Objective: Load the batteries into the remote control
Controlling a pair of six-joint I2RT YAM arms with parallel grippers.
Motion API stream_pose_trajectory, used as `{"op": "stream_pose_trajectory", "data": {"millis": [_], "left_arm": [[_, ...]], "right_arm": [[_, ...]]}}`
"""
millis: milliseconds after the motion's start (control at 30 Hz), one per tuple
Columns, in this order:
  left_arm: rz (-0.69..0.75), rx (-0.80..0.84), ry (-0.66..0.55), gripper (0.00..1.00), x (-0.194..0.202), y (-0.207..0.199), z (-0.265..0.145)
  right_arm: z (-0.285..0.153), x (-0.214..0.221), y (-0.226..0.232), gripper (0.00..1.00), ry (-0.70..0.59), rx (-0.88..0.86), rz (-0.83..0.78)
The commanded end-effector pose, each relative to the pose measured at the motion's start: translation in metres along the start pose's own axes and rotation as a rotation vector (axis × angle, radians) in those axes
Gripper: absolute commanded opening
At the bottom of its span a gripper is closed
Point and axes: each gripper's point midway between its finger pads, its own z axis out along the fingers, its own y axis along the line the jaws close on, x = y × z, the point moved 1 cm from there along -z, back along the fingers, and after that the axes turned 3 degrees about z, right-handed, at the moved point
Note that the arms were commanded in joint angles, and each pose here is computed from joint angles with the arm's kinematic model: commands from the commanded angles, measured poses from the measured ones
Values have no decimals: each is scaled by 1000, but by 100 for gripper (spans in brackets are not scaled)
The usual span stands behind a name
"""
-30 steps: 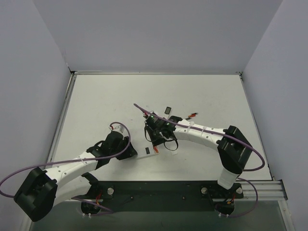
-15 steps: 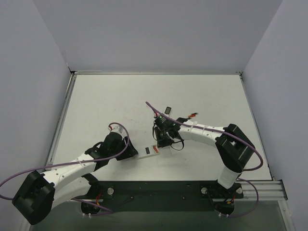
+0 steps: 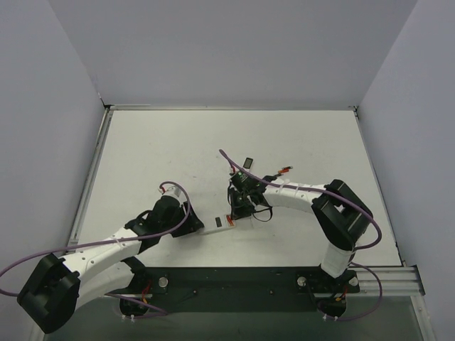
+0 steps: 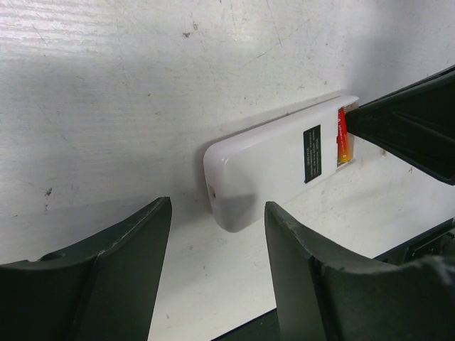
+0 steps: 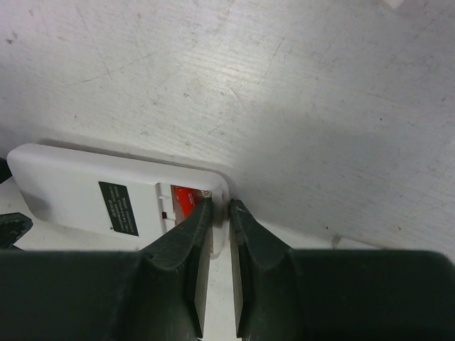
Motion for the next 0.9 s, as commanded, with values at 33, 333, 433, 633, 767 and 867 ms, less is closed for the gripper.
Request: {"op": "stream_pose_trajectory", "data": {"millis": [33,333,433,633,767,867], "left_arm": [[-17,50,-62,65,-10,-9,-2],[-104,138,-197,70,-21,-8,-8],[-155,213,-266,76,-28,-13,-12],[-245,318,-360,78,-41,-23,-17],[-249,353,-385,77,-49,-31,-18],[-250,354,-386,74,-52,-34,-14]], "right_arm": [[6,7,-10,8,25,15,45],[0,-1,0,0,-18,-95,117],[-2,-6,5,0,-41,-124,129],[-1,-8,13,0,-57,-179,150],[1,-9,17,0,-64,-202,164],[2,-10,19,0,-65,-216,167]]}}
